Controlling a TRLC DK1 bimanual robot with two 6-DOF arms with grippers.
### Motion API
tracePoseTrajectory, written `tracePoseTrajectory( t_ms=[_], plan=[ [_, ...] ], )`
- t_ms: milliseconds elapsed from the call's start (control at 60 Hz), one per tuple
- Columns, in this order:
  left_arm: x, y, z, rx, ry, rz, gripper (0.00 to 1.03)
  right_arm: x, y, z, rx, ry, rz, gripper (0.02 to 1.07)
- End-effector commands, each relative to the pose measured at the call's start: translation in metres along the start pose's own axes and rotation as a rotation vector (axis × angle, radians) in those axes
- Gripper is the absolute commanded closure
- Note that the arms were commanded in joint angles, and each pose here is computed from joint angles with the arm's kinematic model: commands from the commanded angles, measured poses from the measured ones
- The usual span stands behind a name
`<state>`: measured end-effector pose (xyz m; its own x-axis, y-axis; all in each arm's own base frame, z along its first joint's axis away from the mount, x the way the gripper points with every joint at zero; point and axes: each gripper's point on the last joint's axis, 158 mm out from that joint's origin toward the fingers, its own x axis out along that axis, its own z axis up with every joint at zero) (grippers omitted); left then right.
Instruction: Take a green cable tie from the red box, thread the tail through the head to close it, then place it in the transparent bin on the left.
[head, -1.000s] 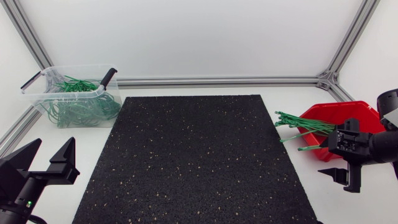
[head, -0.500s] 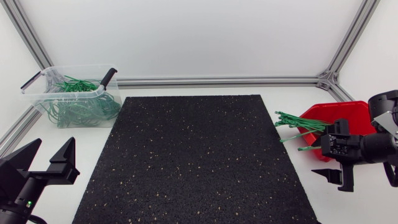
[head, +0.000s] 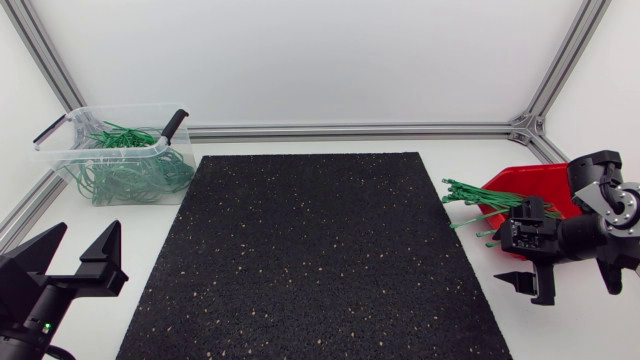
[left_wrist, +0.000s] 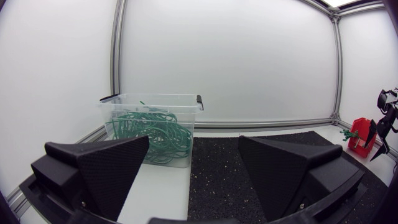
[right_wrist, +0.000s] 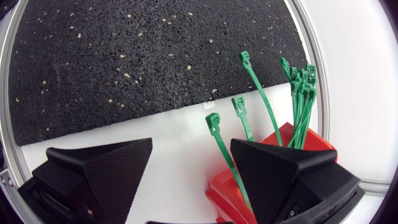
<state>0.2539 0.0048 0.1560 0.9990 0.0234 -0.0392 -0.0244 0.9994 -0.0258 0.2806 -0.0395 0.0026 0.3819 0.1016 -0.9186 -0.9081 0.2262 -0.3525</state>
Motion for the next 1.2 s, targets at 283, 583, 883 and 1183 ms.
tracePoseTrajectory(
  t_ms=[283, 583, 883, 1183],
  plan=[
    [0.002, 0.003, -0.023, -0.009, 0.053, 0.013, 0.03, 0.001, -0.02, -0.012, -0.045, 0.07, -0.155, 0.28],
    [0.002, 0.002, -0.023, -0.009, 0.053, 0.01, 0.03, -0.01, -0.009, -0.019, -0.076, 0.087, -0.206, 0.48],
    [0.002, 0.001, -0.023, -0.009, 0.055, 0.006, 0.03, -0.008, -0.009, -0.018, -0.117, 0.095, -0.292, 0.61],
    [0.002, 0.002, -0.024, -0.009, 0.056, 0.007, 0.03, -0.009, -0.022, -0.017, -0.149, 0.107, -0.384, 0.61]
  ],
)
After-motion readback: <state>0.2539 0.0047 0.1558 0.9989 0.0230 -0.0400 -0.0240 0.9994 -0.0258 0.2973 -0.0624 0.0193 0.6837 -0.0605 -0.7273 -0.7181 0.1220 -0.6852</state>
